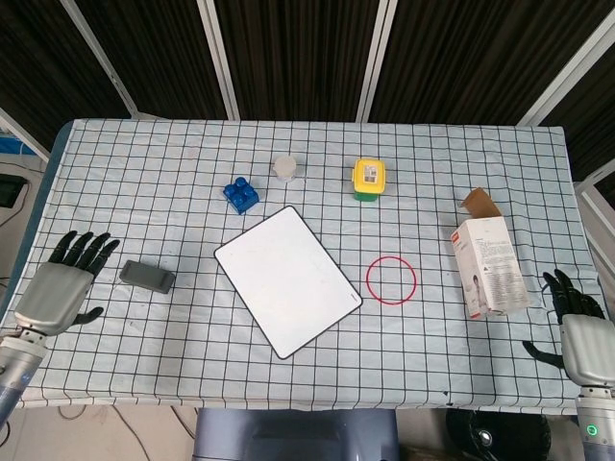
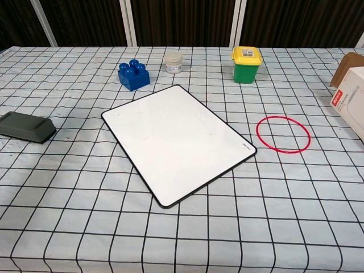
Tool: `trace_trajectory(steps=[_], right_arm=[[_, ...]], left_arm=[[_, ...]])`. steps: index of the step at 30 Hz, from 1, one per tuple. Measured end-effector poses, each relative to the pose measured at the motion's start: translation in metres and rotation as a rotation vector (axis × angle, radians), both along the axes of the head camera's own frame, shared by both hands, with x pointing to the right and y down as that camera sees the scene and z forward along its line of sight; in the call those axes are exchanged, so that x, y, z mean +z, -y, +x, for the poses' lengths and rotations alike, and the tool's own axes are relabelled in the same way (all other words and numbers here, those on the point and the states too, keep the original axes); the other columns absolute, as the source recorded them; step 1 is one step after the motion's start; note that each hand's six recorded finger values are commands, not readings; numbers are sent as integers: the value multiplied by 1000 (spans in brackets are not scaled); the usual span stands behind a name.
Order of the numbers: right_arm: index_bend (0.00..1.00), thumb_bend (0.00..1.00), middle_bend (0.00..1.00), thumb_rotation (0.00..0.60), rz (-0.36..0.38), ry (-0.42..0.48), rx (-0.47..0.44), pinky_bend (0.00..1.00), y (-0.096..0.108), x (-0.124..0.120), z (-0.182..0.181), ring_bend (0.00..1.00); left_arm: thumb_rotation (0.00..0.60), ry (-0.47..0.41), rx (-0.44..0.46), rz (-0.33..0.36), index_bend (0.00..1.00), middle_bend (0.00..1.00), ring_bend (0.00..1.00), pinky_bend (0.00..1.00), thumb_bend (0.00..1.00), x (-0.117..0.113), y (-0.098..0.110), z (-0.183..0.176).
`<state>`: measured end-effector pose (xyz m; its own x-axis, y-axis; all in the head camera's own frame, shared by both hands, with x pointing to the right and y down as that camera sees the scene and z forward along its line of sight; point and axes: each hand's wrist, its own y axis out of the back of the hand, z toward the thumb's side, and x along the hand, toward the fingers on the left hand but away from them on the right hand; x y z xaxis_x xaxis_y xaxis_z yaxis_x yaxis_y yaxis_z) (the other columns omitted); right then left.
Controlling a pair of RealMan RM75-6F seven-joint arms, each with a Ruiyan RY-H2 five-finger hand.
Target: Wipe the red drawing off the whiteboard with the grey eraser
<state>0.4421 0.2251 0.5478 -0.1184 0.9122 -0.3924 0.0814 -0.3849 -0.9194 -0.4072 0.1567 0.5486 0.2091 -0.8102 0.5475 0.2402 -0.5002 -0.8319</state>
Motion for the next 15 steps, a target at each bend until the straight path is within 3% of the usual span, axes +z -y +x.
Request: trace_trajectory(steps=[15], right_arm=[[77,33,74,600,18,11,0,208,2,-2,0,193]], left_arm=[[600,-117,-35,70,0,2,0,7,90,-24,-39,-27]])
